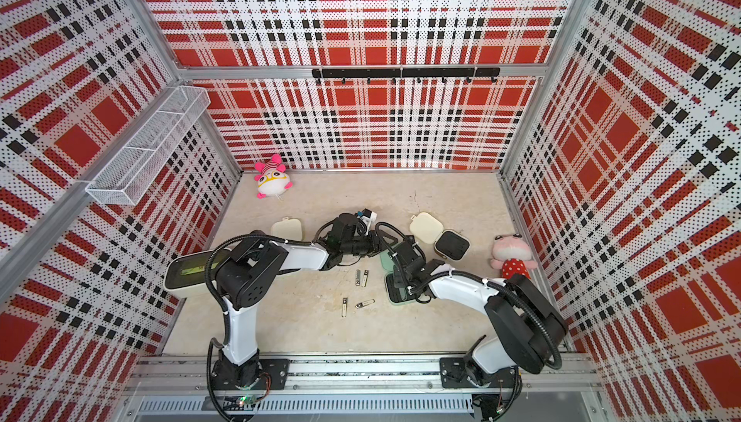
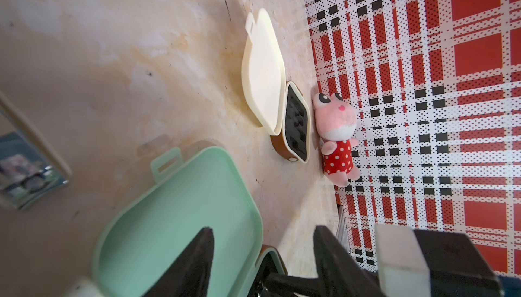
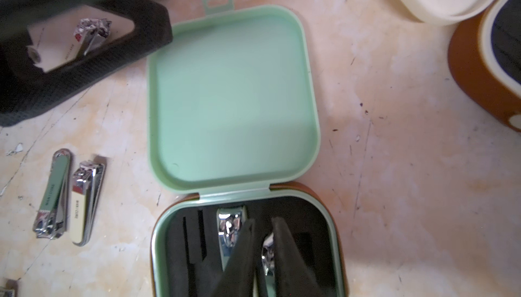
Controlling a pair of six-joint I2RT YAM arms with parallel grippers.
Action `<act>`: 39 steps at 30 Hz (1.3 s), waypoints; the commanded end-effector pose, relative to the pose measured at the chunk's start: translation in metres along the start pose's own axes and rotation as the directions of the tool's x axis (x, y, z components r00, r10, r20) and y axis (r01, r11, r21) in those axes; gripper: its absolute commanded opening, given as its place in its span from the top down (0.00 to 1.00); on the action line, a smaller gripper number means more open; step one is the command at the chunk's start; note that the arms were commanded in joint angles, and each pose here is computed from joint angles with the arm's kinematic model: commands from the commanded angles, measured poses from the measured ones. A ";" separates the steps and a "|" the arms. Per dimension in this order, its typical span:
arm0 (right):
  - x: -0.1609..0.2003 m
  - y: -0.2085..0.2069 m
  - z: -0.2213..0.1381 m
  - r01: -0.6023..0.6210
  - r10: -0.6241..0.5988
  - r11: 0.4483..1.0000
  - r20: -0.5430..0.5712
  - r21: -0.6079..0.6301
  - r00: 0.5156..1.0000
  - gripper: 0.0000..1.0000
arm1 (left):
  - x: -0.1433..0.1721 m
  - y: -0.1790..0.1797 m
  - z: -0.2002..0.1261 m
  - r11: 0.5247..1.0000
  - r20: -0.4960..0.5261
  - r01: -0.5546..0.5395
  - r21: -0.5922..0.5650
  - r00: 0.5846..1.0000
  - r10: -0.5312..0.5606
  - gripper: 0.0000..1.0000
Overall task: Organize nail clipper sets
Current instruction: Place the nail clipper in the storage box.
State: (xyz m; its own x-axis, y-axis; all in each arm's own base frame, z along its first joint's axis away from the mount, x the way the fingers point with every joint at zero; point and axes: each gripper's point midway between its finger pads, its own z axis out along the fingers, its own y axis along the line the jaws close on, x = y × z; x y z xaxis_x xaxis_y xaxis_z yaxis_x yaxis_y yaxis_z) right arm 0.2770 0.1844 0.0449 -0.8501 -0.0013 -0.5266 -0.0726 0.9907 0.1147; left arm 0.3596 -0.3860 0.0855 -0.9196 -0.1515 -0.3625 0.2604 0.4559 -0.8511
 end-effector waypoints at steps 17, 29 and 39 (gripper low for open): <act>0.010 -0.018 -0.011 -0.033 0.033 0.999 0.006 0.023 0.999 0.90 | -0.008 -0.018 -0.015 0.999 0.020 -0.023 0.039 1.000 0.023 0.39; 0.014 -0.018 -0.008 -0.030 0.030 0.999 -0.007 0.017 1.000 0.91 | -0.008 -0.015 -0.019 0.999 0.024 -0.018 0.033 1.000 0.017 0.39; 0.023 -0.020 -0.001 -0.034 0.035 0.999 -0.028 0.023 0.999 0.92 | -0.009 -0.013 -0.022 0.999 0.029 -0.015 0.028 0.999 0.015 0.39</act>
State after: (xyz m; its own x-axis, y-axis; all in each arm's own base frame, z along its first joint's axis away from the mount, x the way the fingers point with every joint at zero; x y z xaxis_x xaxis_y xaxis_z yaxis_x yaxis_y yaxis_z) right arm 0.2587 0.1665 0.0354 -0.8636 0.0045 -0.5041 -0.0545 0.9933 0.1022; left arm 0.3583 -0.3742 0.0918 -0.9169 -0.1669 -0.3625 0.2541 0.4563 -0.8528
